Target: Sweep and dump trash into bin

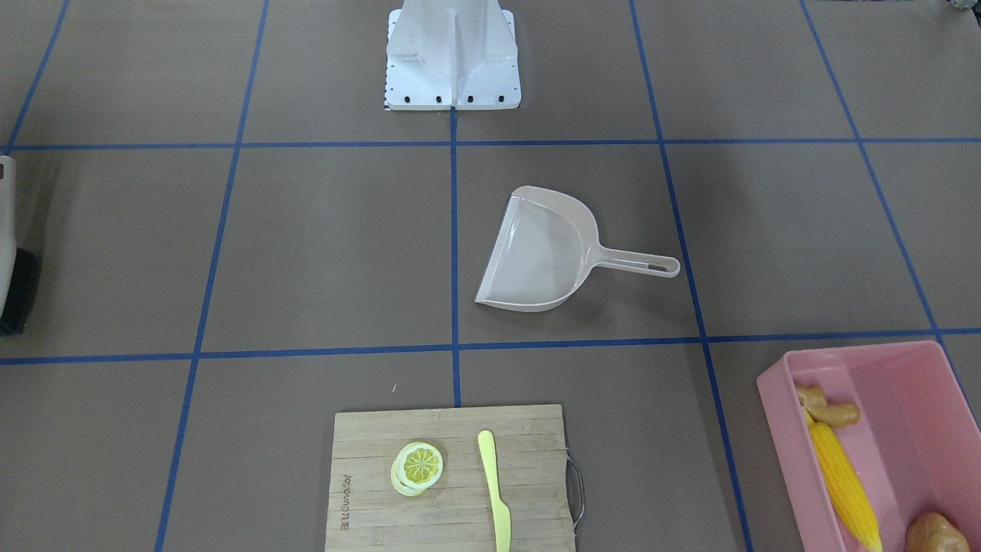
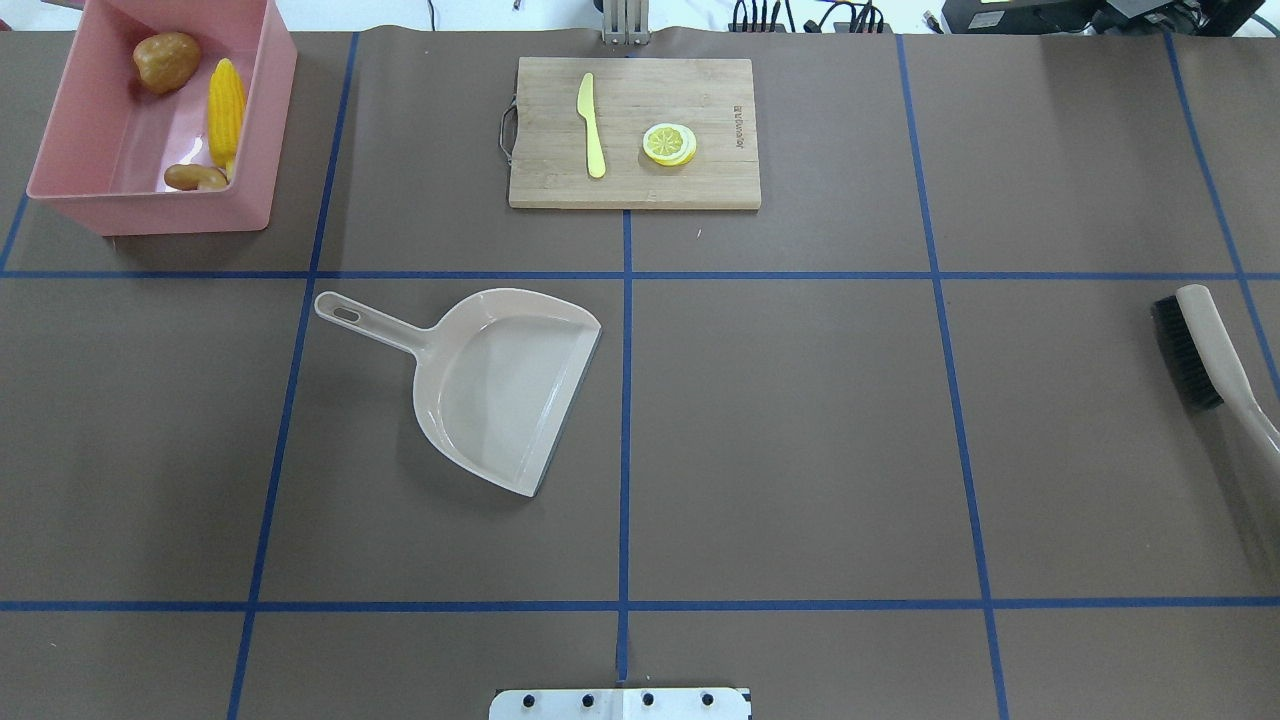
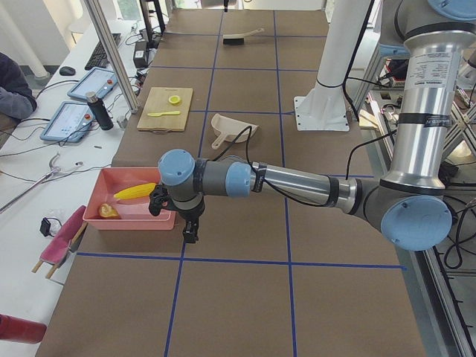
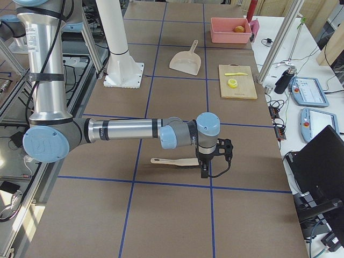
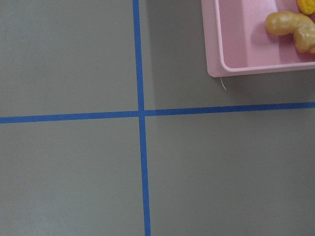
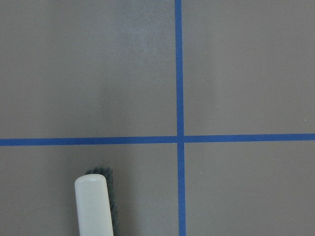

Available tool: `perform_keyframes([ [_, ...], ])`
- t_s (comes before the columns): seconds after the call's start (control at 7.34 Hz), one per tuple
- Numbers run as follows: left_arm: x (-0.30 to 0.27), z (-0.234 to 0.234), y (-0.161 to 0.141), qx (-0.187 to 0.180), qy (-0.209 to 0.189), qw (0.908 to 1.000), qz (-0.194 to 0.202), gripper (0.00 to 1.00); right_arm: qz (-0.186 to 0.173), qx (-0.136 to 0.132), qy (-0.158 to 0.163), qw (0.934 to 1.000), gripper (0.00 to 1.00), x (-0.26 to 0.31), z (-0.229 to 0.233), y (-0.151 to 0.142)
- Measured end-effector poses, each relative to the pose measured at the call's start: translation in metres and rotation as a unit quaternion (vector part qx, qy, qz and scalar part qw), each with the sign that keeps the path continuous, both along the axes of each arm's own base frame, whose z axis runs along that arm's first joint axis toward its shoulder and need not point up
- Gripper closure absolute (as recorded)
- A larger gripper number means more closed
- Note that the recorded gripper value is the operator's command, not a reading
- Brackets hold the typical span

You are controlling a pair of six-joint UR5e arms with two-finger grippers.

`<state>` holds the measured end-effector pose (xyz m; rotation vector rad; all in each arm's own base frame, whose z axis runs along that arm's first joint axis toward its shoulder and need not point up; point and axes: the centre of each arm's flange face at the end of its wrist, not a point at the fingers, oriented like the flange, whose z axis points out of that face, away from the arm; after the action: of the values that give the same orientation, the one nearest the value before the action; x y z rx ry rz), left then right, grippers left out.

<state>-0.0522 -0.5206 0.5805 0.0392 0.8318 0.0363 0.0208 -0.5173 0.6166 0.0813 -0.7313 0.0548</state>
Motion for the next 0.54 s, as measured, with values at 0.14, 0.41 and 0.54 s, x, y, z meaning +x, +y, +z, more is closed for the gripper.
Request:
perform_keyframes([
  [0.14, -0.0049, -0.0001, 0.0007, 0.002, 0.000, 1.0000, -0.005, 0.01, 0.000, 0.000, 0.000, 1.0000, 0.00, 0.0004, 0.0003, 0.0012],
  [0.41, -0.0090, 0.0022, 0.0044, 0.004, 0.002, 1.0000, -0.008, 0.01, -0.001, 0.001, 0.000, 1.0000, 0.00, 0.0008, 0.0006, 0.0025],
  [0.54, -0.0092, 0.0010, 0.0048, 0.010, 0.006, 0.9999, -0.008, 0.01, -0.001, 0.000, 0.000, 1.0000, 0.00, 0.0008, 0.0010, 0.0026],
])
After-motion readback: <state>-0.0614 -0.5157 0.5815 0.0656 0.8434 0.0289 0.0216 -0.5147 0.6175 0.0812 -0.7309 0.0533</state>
